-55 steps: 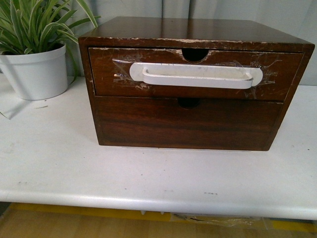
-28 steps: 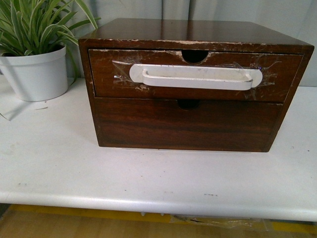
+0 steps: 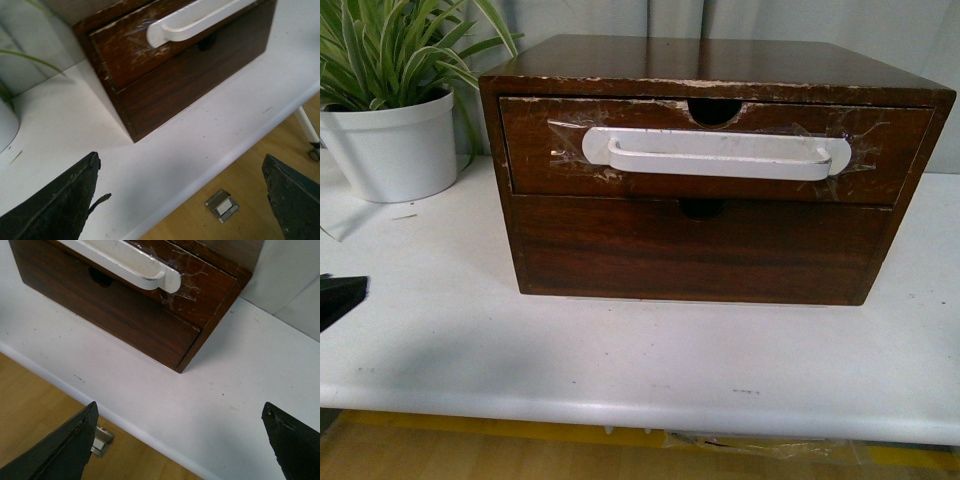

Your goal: Open drawer

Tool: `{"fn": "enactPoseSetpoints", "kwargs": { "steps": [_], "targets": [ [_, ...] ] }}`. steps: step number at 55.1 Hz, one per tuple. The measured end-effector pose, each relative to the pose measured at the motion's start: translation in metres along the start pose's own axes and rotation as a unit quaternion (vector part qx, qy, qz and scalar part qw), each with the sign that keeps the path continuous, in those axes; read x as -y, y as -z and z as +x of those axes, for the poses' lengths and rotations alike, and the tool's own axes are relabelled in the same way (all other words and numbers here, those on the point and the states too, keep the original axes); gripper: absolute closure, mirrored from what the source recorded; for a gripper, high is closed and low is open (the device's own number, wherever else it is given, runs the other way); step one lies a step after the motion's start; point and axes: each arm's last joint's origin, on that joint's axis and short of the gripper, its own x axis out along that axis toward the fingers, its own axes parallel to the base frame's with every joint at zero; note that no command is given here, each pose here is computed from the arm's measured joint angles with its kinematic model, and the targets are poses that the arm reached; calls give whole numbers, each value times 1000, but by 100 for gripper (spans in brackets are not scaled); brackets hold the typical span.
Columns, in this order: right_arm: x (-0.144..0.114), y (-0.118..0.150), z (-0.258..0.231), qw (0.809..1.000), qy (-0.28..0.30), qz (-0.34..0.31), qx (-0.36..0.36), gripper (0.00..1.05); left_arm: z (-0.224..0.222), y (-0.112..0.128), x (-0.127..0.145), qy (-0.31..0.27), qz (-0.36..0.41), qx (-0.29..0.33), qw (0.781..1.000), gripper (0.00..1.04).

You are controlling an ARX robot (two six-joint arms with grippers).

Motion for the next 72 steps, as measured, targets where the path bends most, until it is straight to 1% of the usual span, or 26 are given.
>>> {"fn": "enactPoseSetpoints", "kwargs": {
  "steps": [7,11,13,22,27,34,41,50,59,72],
  "targets": [
    [11,-15,10,999,-31,-36,-24,9,21,-25,-6,47,63,-3,997,6],
    [16,-21,14,997,-41,-51,-35,9,30,-37,-7,62,94,0,994,6],
    [19,-26,17,996,-46,-62,-40,9,36,-44,-7,75,117,3,990,6],
    [26,-39,29,991,-77,-96,-59,9,58,-71,-2,127,173,6,977,6],
    [26,-43,36,986,-99,-116,-72,9,70,-81,3,157,203,6,966,6],
    [23,-45,46,978,-129,-137,-87,9,85,-90,13,196,235,2,952,6],
    [20,-49,57,972,-153,-154,-93,9,102,-98,23,222,258,-4,940,6],
    [19,-55,69,969,-165,-161,-91,9,121,-104,31,234,276,-9,932,6],
    [18,-62,84,966,-177,-167,-88,9,145,-108,34,236,295,-24,926,6],
    [15,-70,98,962,-196,-172,-83,9,172,-110,24,232,309,-55,921,6]
  ]
}}
